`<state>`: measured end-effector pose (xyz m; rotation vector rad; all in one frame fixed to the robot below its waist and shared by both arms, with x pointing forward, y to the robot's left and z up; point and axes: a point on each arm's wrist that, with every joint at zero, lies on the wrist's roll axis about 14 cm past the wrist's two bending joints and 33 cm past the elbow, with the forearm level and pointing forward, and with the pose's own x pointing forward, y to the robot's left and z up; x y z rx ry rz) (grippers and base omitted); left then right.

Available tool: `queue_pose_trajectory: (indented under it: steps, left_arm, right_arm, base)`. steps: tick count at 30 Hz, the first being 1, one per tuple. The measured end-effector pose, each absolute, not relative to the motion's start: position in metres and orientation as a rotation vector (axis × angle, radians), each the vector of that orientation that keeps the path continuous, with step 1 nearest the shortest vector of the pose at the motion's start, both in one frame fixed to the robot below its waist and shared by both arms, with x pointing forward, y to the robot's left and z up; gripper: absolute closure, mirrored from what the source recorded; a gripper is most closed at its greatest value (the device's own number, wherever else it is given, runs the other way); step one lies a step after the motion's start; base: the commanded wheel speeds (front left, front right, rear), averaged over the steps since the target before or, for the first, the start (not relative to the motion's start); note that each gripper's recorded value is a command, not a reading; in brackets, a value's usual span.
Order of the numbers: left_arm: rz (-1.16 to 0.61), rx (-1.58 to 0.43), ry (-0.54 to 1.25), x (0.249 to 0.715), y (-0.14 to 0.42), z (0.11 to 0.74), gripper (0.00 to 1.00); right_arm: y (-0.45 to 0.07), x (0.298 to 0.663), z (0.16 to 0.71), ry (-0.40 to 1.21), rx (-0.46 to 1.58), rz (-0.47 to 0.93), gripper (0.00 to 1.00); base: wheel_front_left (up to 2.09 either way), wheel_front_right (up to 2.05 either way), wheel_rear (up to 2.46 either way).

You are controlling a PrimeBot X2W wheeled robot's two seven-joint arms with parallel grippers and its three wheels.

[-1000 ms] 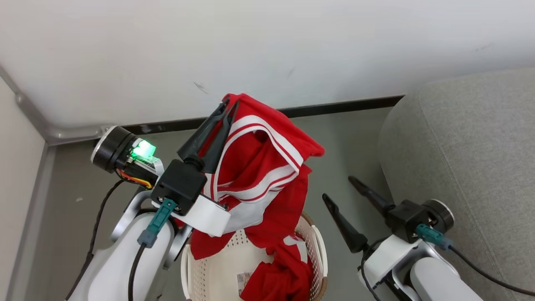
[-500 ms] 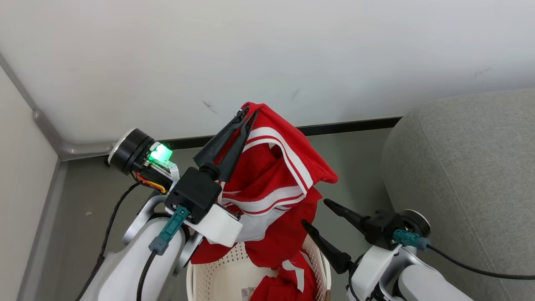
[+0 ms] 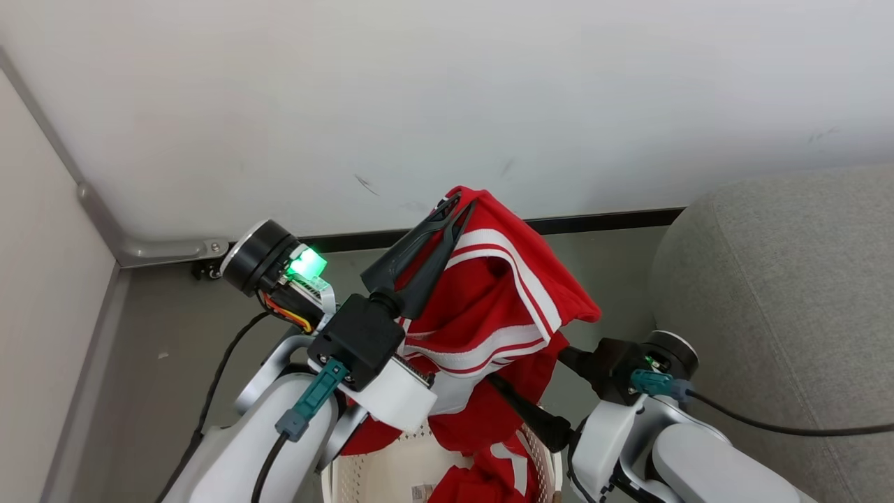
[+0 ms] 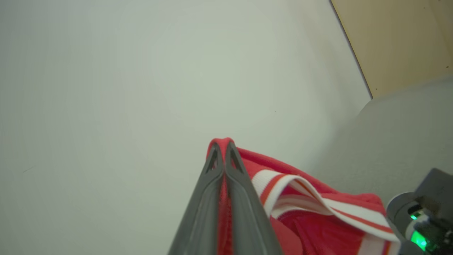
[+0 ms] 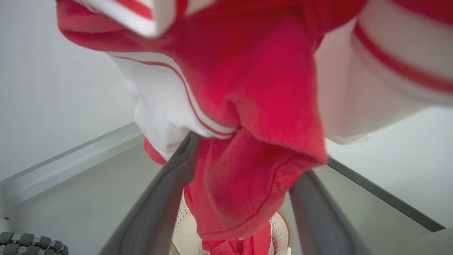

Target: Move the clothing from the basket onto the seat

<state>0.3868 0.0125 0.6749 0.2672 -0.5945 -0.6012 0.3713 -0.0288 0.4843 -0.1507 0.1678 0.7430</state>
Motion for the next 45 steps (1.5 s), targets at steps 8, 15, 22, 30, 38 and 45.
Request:
queue_pose_trajectory:
  steps: [8,15,22,30,38,45]
  left_arm:
    - [-0.587,0.237,-0.559,0.389,0.016,0.67,1.0]
    - [-0.542,0.225,-0.453,0.401,0.033,0.64,1.0]
    - [-0.494,0.18,-0.349,0.413,0.048,0.611,1.0]
    - [-0.472,0.105,-0.257,0.42,0.05,0.585,1.0]
    - [-0.485,0.059,-0.208,0.419,0.042,0.569,1.0]
    - [-0.506,0.009,-0.149,0.413,0.032,0.55,0.49]
  right_arm:
    - [-0.018,0.375,0.485,0.165,-0.169,0.78,0.87]
    - [-0.025,0.379,0.489,0.14,-0.133,0.761,1.0]
    - [-0.042,0.381,0.491,0.123,-0.095,0.721,1.0]
    - [-0.068,0.39,0.512,0.059,-0.014,0.635,1.0]
    - [-0.091,0.396,0.525,0.016,0.062,0.552,1.0]
    - [-0.117,0.405,0.535,-0.019,0.074,0.476,1.0]
  base:
    - [0.0,0.0,0.0]
    - [0.0,0.0,0.0]
    - [0.0,0.0,0.0]
    - [0.0,0.0,0.0]
    - [0.0,0.0,0.0]
    - [0.0,0.0,0.0]
